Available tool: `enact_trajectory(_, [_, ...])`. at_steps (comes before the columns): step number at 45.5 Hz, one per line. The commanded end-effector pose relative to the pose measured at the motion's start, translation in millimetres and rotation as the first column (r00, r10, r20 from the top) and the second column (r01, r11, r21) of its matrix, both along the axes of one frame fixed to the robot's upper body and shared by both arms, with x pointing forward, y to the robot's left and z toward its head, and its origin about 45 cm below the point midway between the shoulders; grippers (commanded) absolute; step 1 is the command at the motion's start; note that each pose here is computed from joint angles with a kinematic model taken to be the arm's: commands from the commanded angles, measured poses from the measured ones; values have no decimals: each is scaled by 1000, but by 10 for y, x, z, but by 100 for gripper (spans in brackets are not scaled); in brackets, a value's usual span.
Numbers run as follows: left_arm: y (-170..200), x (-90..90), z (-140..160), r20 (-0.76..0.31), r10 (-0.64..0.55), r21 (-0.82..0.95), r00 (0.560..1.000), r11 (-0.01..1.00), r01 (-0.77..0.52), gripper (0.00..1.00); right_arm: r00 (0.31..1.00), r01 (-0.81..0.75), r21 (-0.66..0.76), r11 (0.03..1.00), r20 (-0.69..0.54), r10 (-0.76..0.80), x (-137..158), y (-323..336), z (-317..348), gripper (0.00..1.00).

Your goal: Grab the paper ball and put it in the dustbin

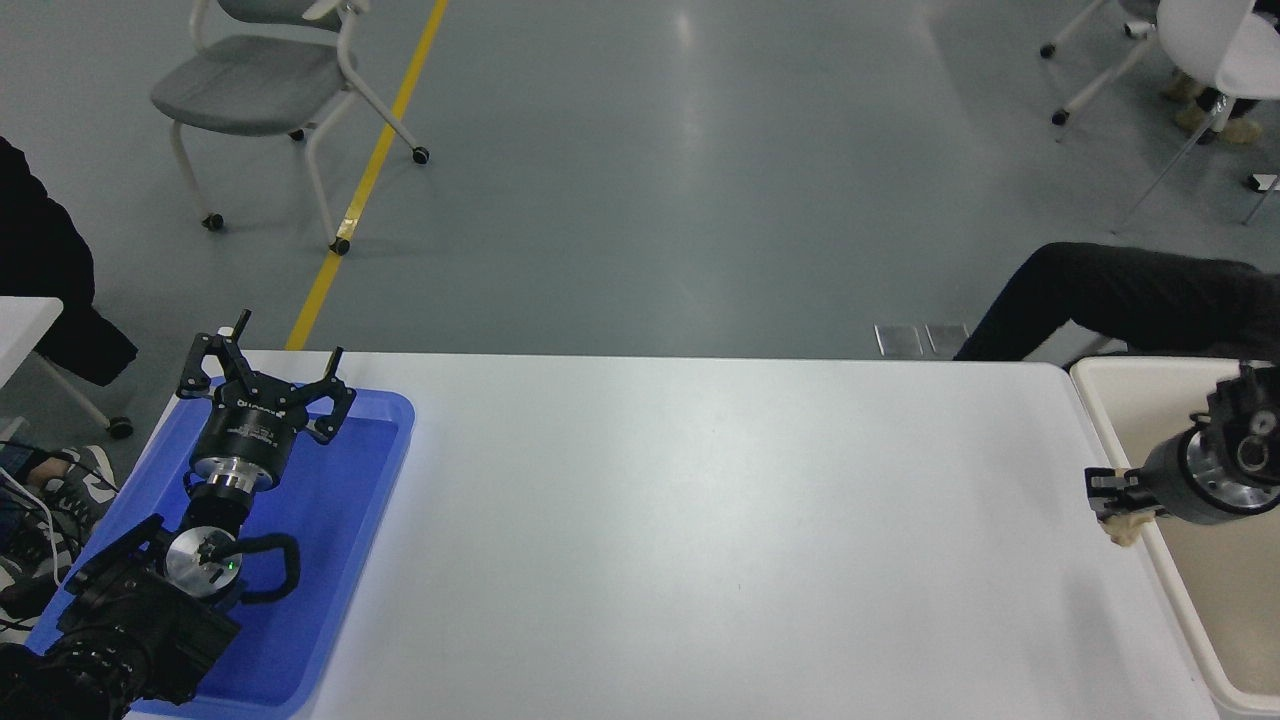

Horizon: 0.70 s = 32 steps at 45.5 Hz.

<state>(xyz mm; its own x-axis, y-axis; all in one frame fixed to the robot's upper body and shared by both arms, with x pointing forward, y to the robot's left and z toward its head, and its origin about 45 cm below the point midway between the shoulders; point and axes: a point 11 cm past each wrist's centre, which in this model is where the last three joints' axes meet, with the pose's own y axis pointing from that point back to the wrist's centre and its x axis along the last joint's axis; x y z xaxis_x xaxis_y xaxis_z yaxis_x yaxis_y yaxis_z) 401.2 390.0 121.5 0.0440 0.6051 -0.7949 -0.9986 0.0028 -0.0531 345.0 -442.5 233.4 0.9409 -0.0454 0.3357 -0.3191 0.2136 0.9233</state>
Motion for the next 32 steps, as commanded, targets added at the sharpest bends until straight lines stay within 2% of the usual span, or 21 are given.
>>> enact_trajectory(1, [1, -3, -3, -1, 1, -1, 1000, 1000, -1, 100, 997, -69, -104, 992, 25, 72, 73, 84, 862, 0])
enact_trajectory(9, [-1, 2, 3, 1, 0, -1, 1000, 1000, 0, 100, 994, -98, -149, 984, 27, 103, 53, 174, 1139, 0])
enact_trajectory(32, [-1, 2, 3, 1, 0, -1, 1000, 1000, 0, 100, 997, -63, -168, 984, 28, 68, -6, 67, 1221, 0])
